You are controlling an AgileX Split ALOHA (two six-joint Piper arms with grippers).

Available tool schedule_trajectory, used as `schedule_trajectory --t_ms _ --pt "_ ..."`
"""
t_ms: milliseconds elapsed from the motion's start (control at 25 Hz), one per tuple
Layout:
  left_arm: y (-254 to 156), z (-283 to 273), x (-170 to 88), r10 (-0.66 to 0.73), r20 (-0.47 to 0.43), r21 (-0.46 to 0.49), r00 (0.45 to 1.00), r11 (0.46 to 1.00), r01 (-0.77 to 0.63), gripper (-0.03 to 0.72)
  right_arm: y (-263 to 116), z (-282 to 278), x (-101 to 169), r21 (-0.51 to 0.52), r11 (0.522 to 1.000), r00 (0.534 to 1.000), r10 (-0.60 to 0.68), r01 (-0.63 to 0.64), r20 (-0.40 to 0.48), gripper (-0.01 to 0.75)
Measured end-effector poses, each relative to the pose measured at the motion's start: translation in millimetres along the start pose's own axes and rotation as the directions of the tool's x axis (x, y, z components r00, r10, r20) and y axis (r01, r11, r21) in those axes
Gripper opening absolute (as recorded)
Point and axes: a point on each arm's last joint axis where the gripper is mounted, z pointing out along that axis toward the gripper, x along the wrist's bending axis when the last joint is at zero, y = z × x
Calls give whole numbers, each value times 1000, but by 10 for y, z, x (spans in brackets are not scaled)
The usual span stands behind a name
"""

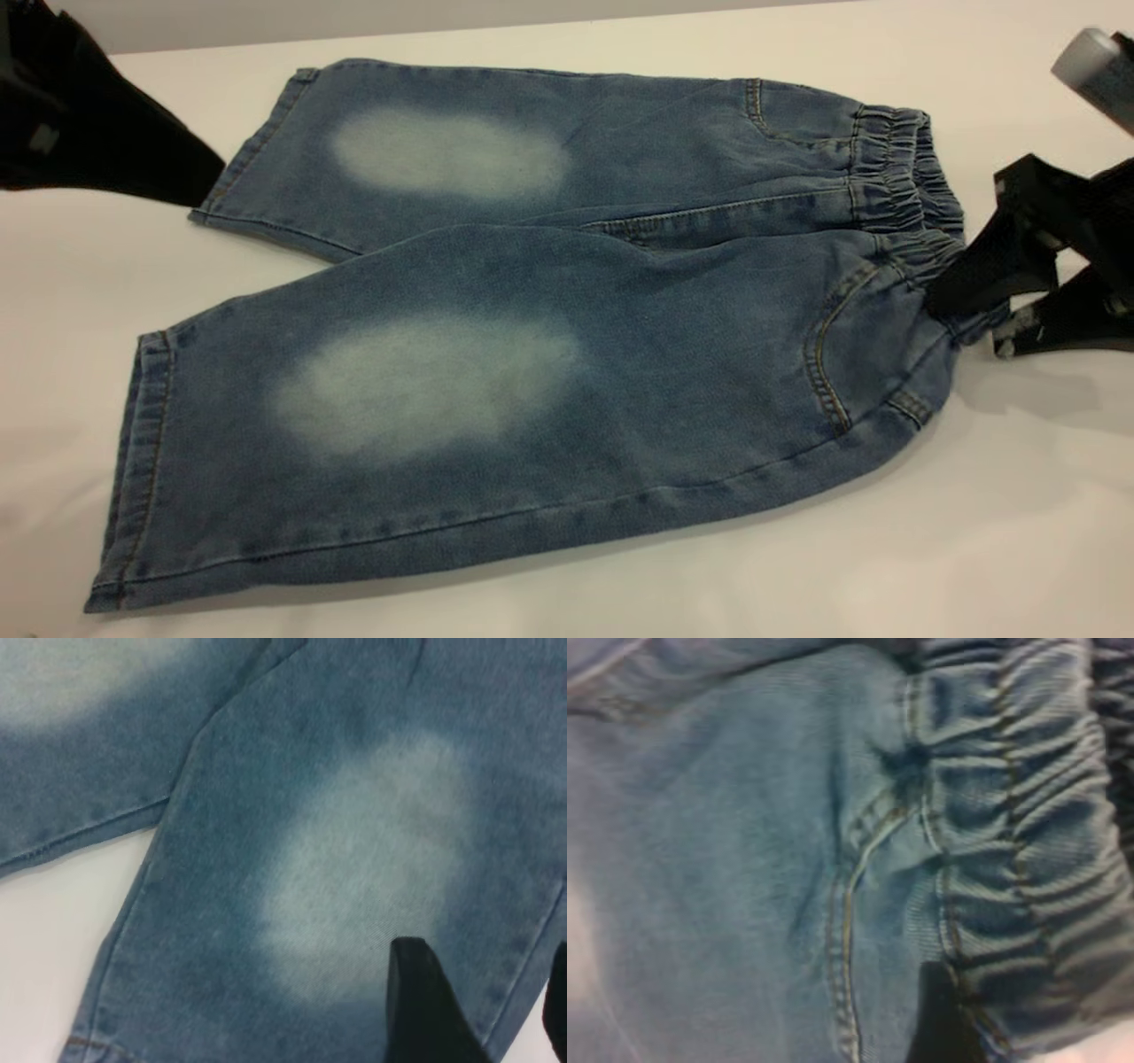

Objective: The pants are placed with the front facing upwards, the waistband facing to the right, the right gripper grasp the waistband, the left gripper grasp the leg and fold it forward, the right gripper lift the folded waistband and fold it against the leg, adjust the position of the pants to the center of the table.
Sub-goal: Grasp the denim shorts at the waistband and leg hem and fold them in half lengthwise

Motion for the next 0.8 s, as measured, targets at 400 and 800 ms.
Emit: schedule_trajectory --t_ms 400,800 --pt "0 0 0 -1 0 0 1000 1000 1 314 -98 -7 -27 106 994 999 36 -40 38 402" --pt "0 0 0 0 0 0 1000 1000 0 314 -87 -7 -58 95 995 997 36 -43 73 403"
